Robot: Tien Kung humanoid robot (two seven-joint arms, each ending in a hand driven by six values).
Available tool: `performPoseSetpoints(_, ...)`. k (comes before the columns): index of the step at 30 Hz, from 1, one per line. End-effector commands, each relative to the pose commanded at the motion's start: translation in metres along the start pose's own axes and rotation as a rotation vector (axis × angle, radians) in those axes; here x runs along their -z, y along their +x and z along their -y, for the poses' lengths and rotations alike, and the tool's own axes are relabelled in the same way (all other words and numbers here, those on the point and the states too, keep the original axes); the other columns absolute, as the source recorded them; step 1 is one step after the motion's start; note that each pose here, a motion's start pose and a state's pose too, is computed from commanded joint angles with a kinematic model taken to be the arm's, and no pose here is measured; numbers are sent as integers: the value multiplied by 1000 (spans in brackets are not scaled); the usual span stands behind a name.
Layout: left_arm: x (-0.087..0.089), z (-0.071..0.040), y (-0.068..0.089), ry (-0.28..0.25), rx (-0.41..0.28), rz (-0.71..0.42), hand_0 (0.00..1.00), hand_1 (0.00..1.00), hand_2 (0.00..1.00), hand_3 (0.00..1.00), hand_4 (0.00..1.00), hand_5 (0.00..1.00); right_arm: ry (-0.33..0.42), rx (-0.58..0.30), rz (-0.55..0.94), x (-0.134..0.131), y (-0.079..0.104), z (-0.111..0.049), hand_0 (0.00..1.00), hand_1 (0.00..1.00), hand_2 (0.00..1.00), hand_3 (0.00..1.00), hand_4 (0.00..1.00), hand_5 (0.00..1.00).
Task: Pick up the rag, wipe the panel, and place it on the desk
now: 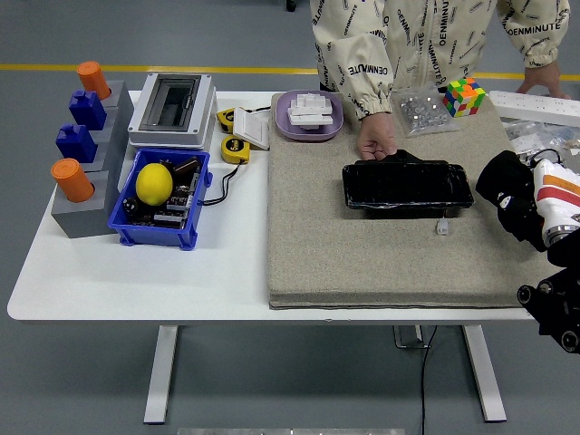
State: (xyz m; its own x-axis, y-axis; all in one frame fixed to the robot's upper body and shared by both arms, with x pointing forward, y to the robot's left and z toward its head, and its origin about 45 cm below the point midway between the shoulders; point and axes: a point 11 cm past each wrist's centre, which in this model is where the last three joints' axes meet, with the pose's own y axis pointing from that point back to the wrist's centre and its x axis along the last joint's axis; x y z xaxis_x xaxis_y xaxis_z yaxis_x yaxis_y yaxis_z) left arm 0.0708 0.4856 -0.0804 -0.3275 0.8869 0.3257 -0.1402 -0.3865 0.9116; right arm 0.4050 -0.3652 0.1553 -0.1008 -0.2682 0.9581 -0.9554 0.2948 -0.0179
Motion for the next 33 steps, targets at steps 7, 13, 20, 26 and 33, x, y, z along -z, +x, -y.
performPoseSetpoints(7,3,0,1,6,-1,-3,605,642,655,562,628,441,-19,6,-9,-11,-1,-3,306,431,459,465,764,19)
performPoseSetpoints(13,5,0,2,9,-6,-4,605,642,654,561,628,441,-30,0,-23,-20,3,-2,306,431,459,465,763,20)
performPoseSetpoints(20,0,0,-2,-1,3,-2,605,642,654,562,627,440,-39,67,-12,-20,-1,-2,307,432,460,466,762,27)
performPoseSetpoints(26,3,0,1,6,-2,-3,605,642,654,561,628,440,-44,163,4,-19,-7,-1,381,467,498,501,849,271)
performPoseSetpoints(33,5,0,2,9,-4,-3,605,642,654,561,628,439,-1,192,10,-10,-5,0,714,675,766,787,998,509)
